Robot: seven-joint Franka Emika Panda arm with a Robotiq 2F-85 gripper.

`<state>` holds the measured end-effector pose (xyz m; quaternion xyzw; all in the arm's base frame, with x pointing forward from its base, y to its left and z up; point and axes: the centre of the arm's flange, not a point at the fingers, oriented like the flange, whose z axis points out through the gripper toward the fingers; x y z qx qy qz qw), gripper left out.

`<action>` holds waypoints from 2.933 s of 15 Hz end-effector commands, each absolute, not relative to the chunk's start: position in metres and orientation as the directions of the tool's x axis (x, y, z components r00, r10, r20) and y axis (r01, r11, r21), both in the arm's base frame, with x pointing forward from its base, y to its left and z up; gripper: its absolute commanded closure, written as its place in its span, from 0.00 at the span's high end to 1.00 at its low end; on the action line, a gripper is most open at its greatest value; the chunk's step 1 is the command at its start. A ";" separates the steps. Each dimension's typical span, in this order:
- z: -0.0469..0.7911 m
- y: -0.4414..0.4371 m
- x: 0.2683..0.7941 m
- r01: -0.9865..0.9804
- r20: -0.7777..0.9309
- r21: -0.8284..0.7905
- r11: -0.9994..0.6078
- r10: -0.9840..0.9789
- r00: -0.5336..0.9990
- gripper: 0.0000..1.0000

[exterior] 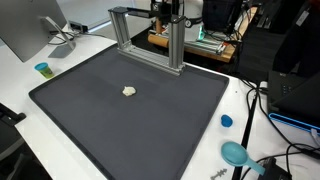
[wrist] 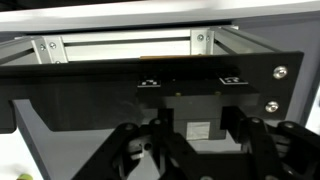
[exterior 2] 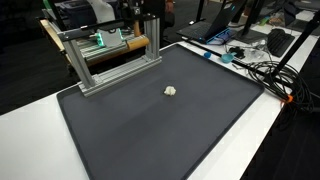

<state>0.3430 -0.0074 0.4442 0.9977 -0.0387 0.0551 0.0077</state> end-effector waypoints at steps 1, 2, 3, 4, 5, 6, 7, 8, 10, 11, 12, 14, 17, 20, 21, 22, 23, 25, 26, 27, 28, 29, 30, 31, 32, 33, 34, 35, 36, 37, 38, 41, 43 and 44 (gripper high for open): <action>0.457 0.000 0.349 -0.141 0.080 0.027 -0.990 -0.139 0.987 0.31; 0.459 0.002 0.351 -0.156 0.076 0.027 -0.987 -0.153 0.985 0.26; 0.459 0.002 0.353 -0.170 0.070 0.024 -0.985 -0.168 0.983 0.25; 0.461 0.003 0.356 -0.179 0.069 0.026 -0.983 -0.177 0.982 0.21; 0.462 0.004 0.358 -0.182 0.071 0.028 -0.983 -0.180 0.981 0.21; 0.463 0.004 0.362 -0.187 0.083 0.029 -0.982 -0.184 0.979 0.21; 0.463 0.003 0.364 -0.189 0.088 0.030 -0.981 -0.186 0.979 0.21; 0.465 0.002 0.366 -0.189 0.098 0.029 -0.982 -0.185 0.978 0.21; 0.474 -0.001 0.376 -0.202 0.150 0.038 -0.979 -0.194 0.969 0.21; 0.481 -0.005 0.384 -0.205 0.174 0.046 -0.978 -0.194 0.965 0.21; 0.490 -0.010 0.393 -0.209 0.198 0.055 -0.976 -0.194 0.961 0.21; 0.508 -0.024 0.416 -0.209 0.235 0.083 -0.974 -0.185 0.954 0.21; 0.530 -0.037 0.461 -0.165 0.220 0.114 -0.980 -0.137 0.966 0.21; 0.517 -0.033 0.442 -0.167 0.230 0.090 -0.982 -0.143 0.963 0.46; 0.512 -0.033 0.444 -0.167 0.219 0.090 -0.982 -0.144 0.965 0.46; 0.508 -0.032 0.443 -0.166 0.212 0.091 -0.982 -0.144 0.967 0.46; 0.507 -0.032 0.441 -0.167 0.211 0.091 -0.982 -0.145 0.967 0.46; 0.509 -0.032 0.439 -0.166 0.216 0.091 -0.982 -0.144 0.966 0.46; 0.510 -0.032 0.439 -0.166 0.218 0.091 -0.982 -0.144 0.965 0.46; 0.510 -0.032 0.439 -0.166 0.218 0.091 -0.982 -0.143 0.965 0.46; 0.510 -0.032 0.439 -0.166 0.219 0.091 -0.982 -0.143 0.965 0.46; 0.510 -0.032 0.439 -0.166 0.218 0.091 -0.982 -0.143 0.965 0.46; 0.510 -0.032 0.439 -0.166 0.218 0.091 -0.982 -0.143 0.965 0.21; 0.507 -0.029 0.448 -0.165 0.226 0.088 -0.982 -0.142 0.964 0.21; 0.502 -0.026 0.462 -0.150 0.231 0.087 -0.985 -0.127 0.965 0.21; 0.496 -0.024 0.475 -0.140 0.240 0.081 -0.987 -0.117 0.964 0.21; 0.490 -0.022 0.489 -0.127 0.261 0.075 -0.989 -0.103 0.960 0.21; 0.485 -0.022 0.503 -0.116 0.282 0.071 -0.991 -0.092 0.955 0.21; 0.480 -0.023 0.515 -0.095 0.288 0.066 -0.993 -0.072 0.955 0.21; 0.473 -0.026 0.528 -0.077 0.283 0.049 -0.996 -0.060 0.957 0.21; 0.465 -0.028 0.538 -0.054 0.257 0.040 -0.998 -0.042 0.966 0.21; 0.436 -0.028 0.565 -0.014 0.195 0.031 -0.999 -0.008 0.981 0.21; 0.420 -0.025 0.579 0.012 0.172 0.017 -1.000 0.015 0.985 0.21; 0.414 -0.023 0.583 0.024 0.162 0.013 -1.000 0.025 0.986 0.21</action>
